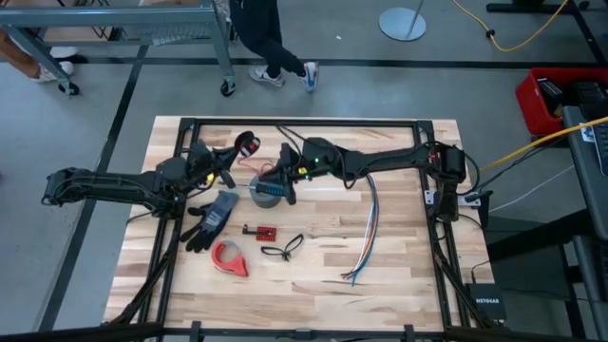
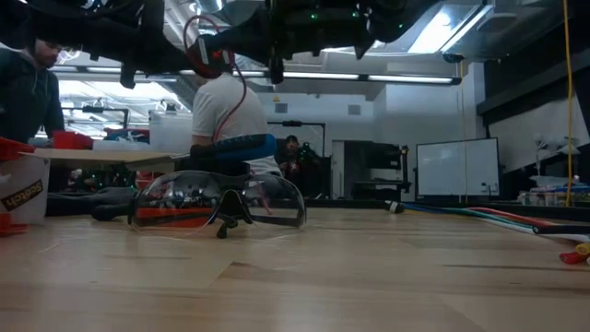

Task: Coil cords
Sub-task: Uncoil the red wire from the black spool

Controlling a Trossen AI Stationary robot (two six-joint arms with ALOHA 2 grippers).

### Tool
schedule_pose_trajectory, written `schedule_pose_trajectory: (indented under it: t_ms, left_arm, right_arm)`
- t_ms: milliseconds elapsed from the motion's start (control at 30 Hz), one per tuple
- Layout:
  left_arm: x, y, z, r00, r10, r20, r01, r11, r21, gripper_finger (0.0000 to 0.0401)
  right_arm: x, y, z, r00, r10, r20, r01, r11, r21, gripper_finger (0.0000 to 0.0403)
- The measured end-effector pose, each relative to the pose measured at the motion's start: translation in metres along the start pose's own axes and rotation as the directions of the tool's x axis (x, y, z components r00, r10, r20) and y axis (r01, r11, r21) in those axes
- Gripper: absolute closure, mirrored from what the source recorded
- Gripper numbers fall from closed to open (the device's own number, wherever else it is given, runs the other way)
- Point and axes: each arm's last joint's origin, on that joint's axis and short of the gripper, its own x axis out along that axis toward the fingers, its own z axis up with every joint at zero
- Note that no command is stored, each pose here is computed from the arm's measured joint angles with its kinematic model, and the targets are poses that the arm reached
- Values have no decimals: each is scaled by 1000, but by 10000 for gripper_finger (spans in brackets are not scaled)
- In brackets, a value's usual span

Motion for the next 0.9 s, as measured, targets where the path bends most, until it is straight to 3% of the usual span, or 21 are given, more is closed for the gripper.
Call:
schedule_pose_trajectory:
  t_ms: [200,400,600,767,900]
  left_arm:
    - [-1,-1,5,999,-11,47,12,1000,-2,401]
    - [-5,-4,7,998,-44,52,44,999,-2,401]
    - [-10,-7,6,996,-84,35,84,996,-2,401]
    - [-14,-8,-5,993,-97,-69,97,995,2,401]
    - [-15,-6,-14,985,-79,-154,81,997,7,401]
  right_arm:
    - [0,1,-17,980,-121,-160,123,992,3,393]
    - [-8,-12,-34,884,-336,-324,343,939,-38,396]
    - [-20,-39,-36,821,-439,-365,453,890,-50,396]
    - [-30,-66,-28,829,-460,-320,483,876,-8,396]
    - [-36,-84,-17,889,-399,-227,427,900,88,396]
